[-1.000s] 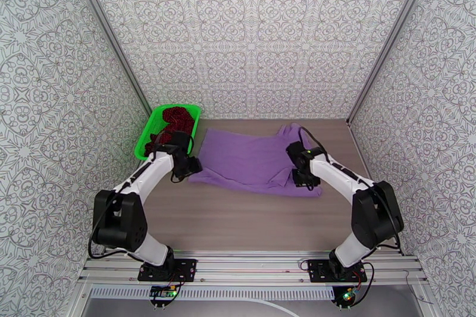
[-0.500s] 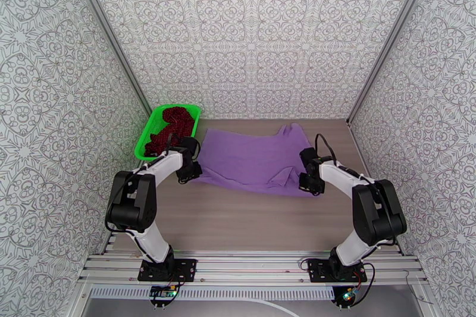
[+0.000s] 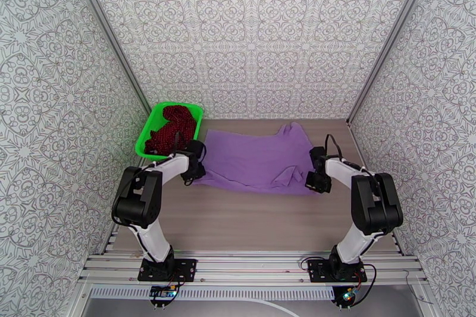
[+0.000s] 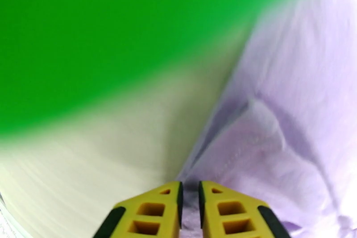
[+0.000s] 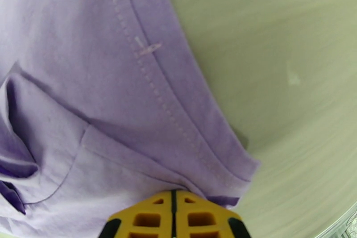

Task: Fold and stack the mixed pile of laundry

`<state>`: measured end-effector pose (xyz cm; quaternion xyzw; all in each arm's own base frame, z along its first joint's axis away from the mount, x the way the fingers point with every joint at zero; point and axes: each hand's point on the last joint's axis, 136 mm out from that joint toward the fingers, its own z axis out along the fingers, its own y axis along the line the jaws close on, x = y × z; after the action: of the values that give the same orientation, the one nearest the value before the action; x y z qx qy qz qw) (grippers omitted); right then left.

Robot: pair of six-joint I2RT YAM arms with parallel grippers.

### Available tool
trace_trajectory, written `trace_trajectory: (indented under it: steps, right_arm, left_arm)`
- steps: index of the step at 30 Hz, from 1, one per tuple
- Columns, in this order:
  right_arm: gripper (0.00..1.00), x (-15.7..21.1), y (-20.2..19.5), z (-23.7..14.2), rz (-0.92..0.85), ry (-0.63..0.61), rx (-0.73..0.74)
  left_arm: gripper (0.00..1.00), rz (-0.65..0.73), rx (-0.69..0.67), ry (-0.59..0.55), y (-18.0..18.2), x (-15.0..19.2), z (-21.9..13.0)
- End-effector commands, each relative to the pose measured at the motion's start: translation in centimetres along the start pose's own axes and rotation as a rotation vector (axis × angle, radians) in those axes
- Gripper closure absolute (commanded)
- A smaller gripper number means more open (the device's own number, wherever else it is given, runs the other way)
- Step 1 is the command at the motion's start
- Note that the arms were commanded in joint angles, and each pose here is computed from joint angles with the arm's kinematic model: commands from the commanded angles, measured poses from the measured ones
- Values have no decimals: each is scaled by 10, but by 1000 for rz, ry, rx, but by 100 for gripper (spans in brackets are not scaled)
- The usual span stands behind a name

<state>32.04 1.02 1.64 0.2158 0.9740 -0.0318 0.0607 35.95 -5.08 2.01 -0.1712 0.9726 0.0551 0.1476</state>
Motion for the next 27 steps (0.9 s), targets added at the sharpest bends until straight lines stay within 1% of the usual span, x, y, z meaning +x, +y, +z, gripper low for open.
trace_trajectory:
  steps: [1, 4, 6, 9, 13, 15, 18, 22, 25, 27]
  right_arm:
    - [93, -14, -11, 18, -16, 5, 55]
    - [94, -24, -16, 19, -29, -2, 81]
    - [94, -30, -18, 19, -36, -10, 95]
    - [94, -35, -16, 17, -47, -14, 82]
    - [94, -36, -7, 17, -51, -14, 35]
    - [94, -34, -5, 19, -52, -10, 24]
    - [94, -34, -9, 20, -53, -12, 40]
    - [94, -35, -18, 21, -47, -10, 60]
    - [94, -38, -24, 18, -38, -13, 60]
    - [93, -40, -24, 14, -34, -20, 52]
  left_arm:
    - [82, 86, -121, 199, 19, 71, -2]
    - [82, 102, -149, 221, 21, 91, -8]
    - [82, 104, -165, 217, 25, 97, -13]
    - [81, 97, -183, 187, 35, 93, -26]
    - [80, 68, -169, 130, 45, 68, -45]
    - [76, 54, -149, 97, 46, 53, -55]
    - [74, 39, -120, 50, 46, 33, -70]
    - [73, 29, -67, 29, 43, 20, -81]
    - [68, 20, 3, -12, 36, -2, -95]
    - [61, 16, 83, -46, 24, -24, -105]
